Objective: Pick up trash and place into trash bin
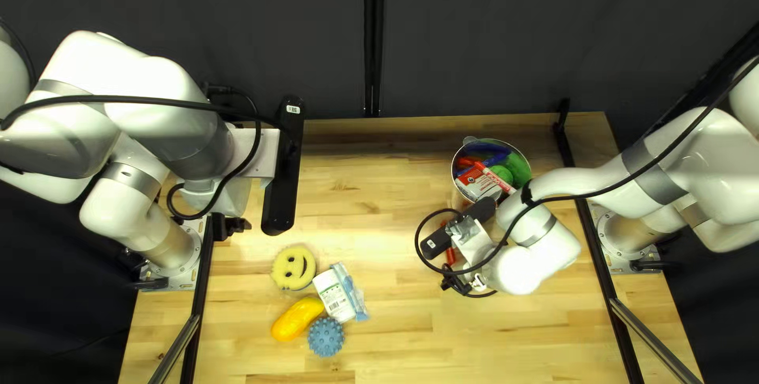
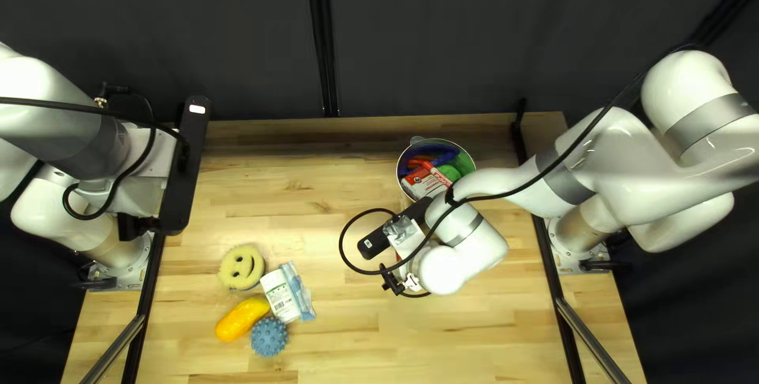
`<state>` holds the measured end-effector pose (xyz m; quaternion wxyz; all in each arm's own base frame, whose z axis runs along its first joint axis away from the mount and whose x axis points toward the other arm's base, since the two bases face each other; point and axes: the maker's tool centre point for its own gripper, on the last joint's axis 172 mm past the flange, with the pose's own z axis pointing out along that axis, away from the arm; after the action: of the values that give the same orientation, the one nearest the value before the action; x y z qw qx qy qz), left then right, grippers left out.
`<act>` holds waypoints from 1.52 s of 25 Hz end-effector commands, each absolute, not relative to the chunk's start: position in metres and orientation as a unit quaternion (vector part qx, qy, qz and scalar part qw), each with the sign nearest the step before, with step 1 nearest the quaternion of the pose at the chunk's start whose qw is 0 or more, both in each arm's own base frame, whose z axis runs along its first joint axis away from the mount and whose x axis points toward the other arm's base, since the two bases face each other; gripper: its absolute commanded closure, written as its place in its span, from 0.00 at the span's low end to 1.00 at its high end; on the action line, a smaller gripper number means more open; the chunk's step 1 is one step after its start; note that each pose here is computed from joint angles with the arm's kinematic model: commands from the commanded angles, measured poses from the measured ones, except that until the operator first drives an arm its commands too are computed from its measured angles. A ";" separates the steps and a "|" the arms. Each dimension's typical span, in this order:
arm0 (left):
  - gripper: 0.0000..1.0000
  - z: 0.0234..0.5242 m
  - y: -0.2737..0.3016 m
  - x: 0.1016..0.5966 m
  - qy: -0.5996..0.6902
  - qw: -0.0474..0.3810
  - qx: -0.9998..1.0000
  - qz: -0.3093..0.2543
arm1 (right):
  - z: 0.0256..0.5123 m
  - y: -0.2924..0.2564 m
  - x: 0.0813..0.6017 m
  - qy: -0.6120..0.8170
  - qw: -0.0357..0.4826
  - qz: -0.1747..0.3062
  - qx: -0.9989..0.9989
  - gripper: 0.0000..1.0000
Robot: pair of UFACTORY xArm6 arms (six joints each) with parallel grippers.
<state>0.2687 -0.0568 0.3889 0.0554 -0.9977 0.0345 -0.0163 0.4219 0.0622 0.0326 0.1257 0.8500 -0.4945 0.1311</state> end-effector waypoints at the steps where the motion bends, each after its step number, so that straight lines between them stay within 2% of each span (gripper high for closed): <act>1: 0.00 0.389 -0.057 0.269 0.034 0.055 -0.998 -0.016 | 0.024 0.058 0.430 -0.509 0.123 0.136 0.841 0.00; 21: 0.00 0.389 -0.057 0.269 0.034 0.055 -0.998 -0.016 | 0.024 0.049 0.423 -0.529 0.118 0.137 0.829 0.02; 27: 0.00 0.389 -0.057 0.269 0.034 0.055 -0.998 -0.016 | 0.052 0.076 0.459 -0.504 0.134 0.141 0.842 0.00; 32: 0.00 0.389 -0.057 0.269 0.034 0.055 -0.998 -0.016 | 0.054 0.096 0.494 -0.469 0.150 0.134 0.860 0.00; 38: 0.00 0.389 -0.057 0.269 0.034 0.055 -0.998 -0.016 | 0.061 0.101 0.490 -0.442 0.161 0.131 0.873 0.00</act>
<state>0.2687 -0.0568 0.3888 0.0554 -0.9977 0.0345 -0.0163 0.4957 0.1007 0.0571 0.1576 0.8685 -0.4516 0.1305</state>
